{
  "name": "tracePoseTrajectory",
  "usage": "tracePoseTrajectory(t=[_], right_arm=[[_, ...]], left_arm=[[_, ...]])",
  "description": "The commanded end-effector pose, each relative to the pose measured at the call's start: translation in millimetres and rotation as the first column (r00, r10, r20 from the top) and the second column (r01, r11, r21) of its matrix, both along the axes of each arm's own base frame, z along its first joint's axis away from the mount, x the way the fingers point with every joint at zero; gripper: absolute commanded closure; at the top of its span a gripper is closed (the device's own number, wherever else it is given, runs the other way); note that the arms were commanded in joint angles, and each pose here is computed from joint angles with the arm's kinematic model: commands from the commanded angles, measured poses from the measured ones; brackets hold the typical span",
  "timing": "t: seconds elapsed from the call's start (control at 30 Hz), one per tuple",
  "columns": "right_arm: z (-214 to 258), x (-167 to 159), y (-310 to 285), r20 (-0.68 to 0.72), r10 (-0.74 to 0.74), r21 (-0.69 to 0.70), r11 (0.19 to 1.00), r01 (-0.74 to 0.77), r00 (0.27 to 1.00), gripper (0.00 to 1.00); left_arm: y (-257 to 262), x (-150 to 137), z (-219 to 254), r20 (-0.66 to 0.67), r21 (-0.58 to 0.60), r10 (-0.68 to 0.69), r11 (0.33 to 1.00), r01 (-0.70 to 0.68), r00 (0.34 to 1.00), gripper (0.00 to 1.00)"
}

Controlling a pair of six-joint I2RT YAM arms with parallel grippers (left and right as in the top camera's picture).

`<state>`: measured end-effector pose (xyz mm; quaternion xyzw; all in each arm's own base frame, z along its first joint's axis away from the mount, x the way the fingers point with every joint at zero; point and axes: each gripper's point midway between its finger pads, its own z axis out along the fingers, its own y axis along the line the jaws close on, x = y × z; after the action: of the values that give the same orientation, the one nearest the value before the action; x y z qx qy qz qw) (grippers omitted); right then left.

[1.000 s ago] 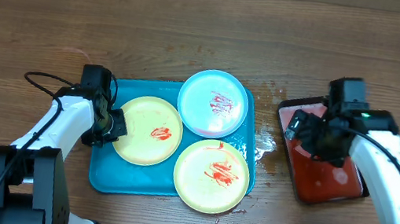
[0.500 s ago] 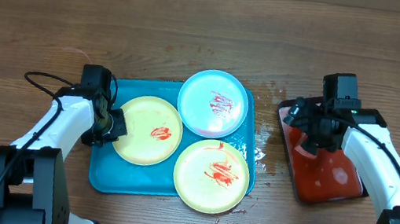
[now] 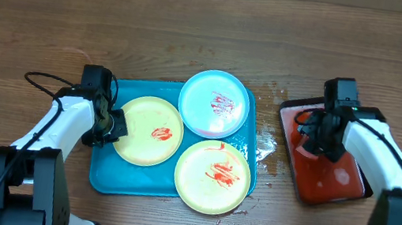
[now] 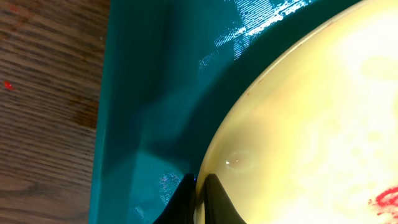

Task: Clean dirty plates on tray and stack at the side
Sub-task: 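Lower the right gripper into the basin and grasp the green sponge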

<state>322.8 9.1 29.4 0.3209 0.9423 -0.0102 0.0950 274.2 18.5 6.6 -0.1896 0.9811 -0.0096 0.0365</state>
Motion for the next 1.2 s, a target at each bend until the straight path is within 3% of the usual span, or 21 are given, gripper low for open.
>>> tracePoseTrajectory(t=[0.0, 0.1, 0.27, 0.37, 0.6, 1.17], right_arm=[[-16.2, 4.4, -4.7, -0.021, -0.026, -0.016, 1.000, 0.026, 0.999, 0.34], [-23.9, 9.2, -4.6, -0.017, -0.026, -0.017, 1.000, 0.026, 1.000, 0.44], [-21.4, 14.3, -5.1, 0.002, -0.026, -0.020, 0.999, 0.026, 1.000, 0.43], [-21.1, 14.4, -5.5, -0.001, -0.001, -0.027, 1.000, 0.001, 1.000, 0.31], [-1.4, 20.8, -11.4, -0.016, 0.018, -0.069, 0.997, -0.019, 1.000, 0.31], [0.2, 13.9, -3.3, -0.047, -0.011, -0.016, 1.000, 0.010, 0.999, 0.47]], left_arm=[[7.2, -2.6, -4.7, -0.014, 0.035, 0.013, 0.999, -0.013, 1.000, 0.96], [7.2, -2.7, -4.7, -0.015, 0.035, 0.013, 0.999, -0.013, 1.000, 0.96], [7.1, -2.5, -4.7, -0.014, 0.034, 0.013, 0.999, -0.013, 1.000, 0.96], [7.2, -2.4, -4.7, -0.013, 0.035, 0.013, 0.999, -0.013, 1.000, 0.96], [7.2, -1.9, -4.7, -0.012, 0.035, 0.013, 0.999, -0.013, 1.000, 0.96], [7.1, -2.9, -4.7, -0.016, 0.034, 0.013, 0.999, -0.013, 1.000, 0.96]])
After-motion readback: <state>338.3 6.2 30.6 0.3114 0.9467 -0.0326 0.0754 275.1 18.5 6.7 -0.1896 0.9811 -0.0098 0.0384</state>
